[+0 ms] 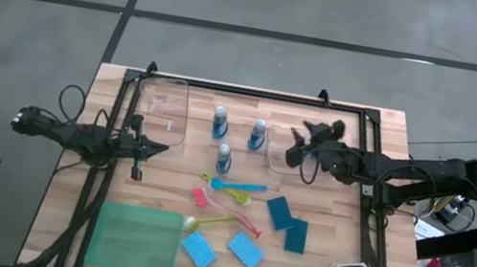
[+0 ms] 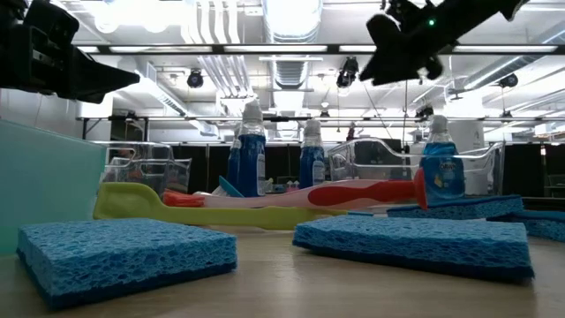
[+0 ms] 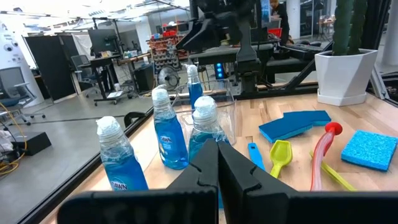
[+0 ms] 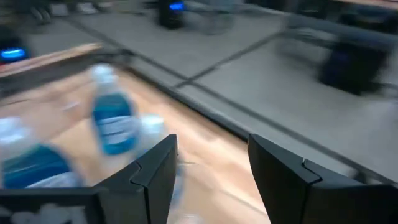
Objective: Pick & Place Kitchen Sink Supplies
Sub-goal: Put the soap dispenser into the right transparent bin
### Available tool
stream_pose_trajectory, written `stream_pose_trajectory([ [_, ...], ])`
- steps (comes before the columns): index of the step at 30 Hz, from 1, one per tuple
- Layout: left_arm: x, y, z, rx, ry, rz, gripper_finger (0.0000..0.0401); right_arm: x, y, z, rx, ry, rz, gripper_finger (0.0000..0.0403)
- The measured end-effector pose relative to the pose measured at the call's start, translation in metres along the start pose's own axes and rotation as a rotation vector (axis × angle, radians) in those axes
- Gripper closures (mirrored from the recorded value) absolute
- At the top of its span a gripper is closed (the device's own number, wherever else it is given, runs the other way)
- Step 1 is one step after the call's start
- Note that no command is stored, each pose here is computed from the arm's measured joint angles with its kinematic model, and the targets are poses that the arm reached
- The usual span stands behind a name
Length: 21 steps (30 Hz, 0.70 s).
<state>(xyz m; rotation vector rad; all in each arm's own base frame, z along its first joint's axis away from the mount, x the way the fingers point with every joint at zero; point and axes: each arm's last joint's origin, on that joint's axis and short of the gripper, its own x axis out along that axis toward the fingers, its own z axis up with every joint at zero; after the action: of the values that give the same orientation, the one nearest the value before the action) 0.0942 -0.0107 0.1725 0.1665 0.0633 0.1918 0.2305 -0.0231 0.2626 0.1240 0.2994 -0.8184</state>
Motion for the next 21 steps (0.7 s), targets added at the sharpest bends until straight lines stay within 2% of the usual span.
stream_pose_trajectory([
  [5, 0.0, 0.0, 0.0, 0.0, 0.0, 0.0, 0.0401, 0.01, 0.018, -0.002, -0.108, 0.003, 0.247, 0.0221],
  [7, 0.0, 0.0, 0.0, 0.0, 0.0, 0.0, 0.0401, 0.015, 0.024, -0.006, -0.131, 0.012, 0.297, 0.0223],
  [13, 0.0, 0.0, 0.0, 0.0, 0.0, 0.0, 0.0401, 0.035, 0.038, -0.02, -0.152, 0.027, 0.292, 0.0205],
  [21, 0.0, 0.0, 0.0, 0.0, 0.0, 0.0, 0.0401, 0.057, 0.036, -0.027, -0.148, 0.018, 0.241, 0.0135],
])
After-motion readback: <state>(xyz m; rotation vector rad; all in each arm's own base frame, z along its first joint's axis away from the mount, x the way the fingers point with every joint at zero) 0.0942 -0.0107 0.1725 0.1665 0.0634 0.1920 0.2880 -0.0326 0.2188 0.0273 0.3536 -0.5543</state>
